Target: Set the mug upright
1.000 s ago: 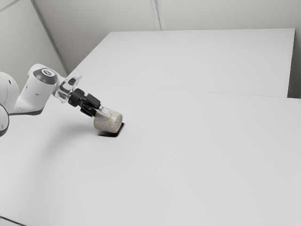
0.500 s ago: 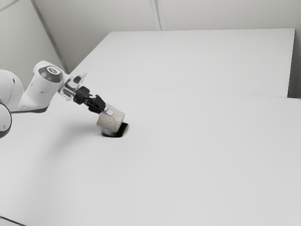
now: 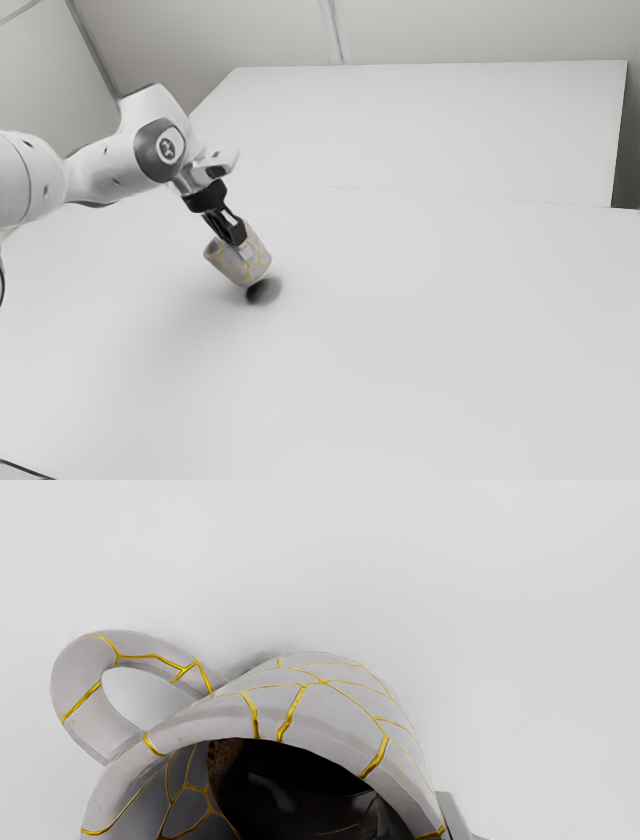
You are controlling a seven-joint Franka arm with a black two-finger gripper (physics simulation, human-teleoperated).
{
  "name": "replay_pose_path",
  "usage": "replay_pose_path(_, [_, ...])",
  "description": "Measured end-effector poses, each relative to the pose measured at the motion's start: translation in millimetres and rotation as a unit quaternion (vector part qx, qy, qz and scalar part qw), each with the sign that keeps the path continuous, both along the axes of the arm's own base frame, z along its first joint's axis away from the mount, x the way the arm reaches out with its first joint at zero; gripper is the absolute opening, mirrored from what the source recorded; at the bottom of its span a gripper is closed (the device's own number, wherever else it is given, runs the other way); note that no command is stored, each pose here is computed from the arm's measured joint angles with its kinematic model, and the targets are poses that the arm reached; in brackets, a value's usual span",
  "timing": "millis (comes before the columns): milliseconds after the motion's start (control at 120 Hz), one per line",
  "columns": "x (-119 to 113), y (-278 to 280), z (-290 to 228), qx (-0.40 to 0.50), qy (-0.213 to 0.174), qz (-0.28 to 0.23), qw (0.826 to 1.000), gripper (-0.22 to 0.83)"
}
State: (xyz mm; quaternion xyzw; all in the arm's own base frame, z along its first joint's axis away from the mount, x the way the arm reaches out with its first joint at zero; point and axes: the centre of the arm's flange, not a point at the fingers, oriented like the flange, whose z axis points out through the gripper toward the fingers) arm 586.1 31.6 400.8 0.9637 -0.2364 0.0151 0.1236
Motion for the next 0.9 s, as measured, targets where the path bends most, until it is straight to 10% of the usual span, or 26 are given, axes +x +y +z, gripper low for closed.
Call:
replay_pose_path(292, [-25,-51,-9,0.144,-0.019,-0.026,0.989,-0.17])
replay_pose_path(900, [-26,-79,-61,0.201,0.008,0.091,0.975,-0.17])
